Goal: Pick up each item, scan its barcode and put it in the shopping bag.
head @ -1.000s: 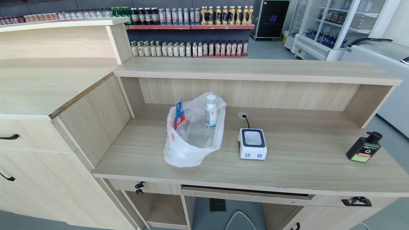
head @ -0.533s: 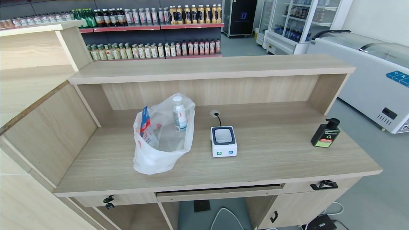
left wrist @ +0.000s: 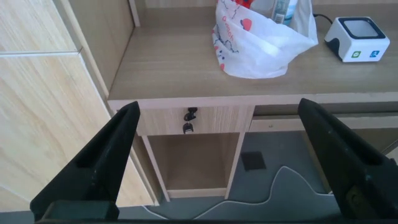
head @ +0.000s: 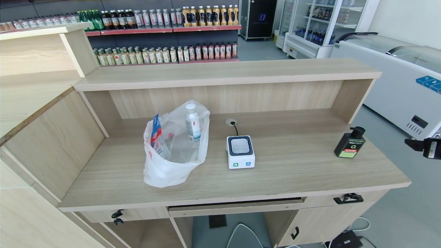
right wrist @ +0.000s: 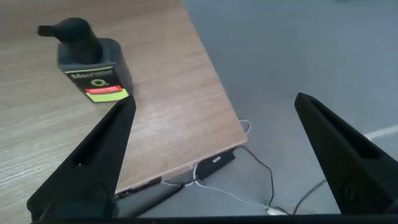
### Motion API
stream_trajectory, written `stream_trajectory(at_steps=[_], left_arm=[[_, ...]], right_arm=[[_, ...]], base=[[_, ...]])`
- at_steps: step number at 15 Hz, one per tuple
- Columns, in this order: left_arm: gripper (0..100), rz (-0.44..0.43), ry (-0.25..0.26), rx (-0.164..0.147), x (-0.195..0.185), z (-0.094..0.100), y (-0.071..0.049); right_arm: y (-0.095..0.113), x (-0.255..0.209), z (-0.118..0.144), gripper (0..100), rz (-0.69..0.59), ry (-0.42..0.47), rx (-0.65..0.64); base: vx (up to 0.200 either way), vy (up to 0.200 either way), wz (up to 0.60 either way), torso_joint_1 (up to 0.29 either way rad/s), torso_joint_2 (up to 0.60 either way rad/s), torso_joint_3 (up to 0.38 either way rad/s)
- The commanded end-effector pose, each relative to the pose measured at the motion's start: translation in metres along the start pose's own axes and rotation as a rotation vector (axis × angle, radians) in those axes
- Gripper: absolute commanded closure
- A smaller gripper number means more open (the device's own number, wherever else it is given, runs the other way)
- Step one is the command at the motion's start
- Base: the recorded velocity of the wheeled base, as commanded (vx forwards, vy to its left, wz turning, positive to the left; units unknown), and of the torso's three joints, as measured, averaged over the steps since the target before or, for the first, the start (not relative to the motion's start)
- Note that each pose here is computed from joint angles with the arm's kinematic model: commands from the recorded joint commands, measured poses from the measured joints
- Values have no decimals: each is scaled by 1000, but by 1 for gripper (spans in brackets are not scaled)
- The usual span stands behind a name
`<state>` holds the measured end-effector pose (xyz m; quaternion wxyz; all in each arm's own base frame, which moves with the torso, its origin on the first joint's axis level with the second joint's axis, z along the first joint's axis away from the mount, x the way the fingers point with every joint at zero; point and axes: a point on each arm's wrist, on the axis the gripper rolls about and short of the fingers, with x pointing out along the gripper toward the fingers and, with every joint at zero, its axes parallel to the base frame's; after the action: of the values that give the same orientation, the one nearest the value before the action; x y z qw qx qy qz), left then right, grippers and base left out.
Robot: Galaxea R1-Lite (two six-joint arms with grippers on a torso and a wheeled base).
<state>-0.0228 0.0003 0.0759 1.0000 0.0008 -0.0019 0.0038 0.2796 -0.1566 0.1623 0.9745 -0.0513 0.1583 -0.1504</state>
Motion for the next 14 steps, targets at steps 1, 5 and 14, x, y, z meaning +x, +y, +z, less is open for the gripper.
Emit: stream_trajectory(at_steps=[1, 5, 14], left_arm=[[0, 0, -1, 0, 0, 0, 0], [0, 0, -1, 0, 0, 0, 0], [0, 0, -1, 0, 0, 0, 0]], right_arm=[[15, 38, -18, 0, 110, 21, -41], [23, 55, -26, 0, 328, -24, -255], [-14, 65, -14, 0, 459, -76, -324]], base=[[0, 0, 0, 0, 0, 0], [0, 0, 0, 0, 0, 0], [0, 0, 0, 0, 0, 0]])
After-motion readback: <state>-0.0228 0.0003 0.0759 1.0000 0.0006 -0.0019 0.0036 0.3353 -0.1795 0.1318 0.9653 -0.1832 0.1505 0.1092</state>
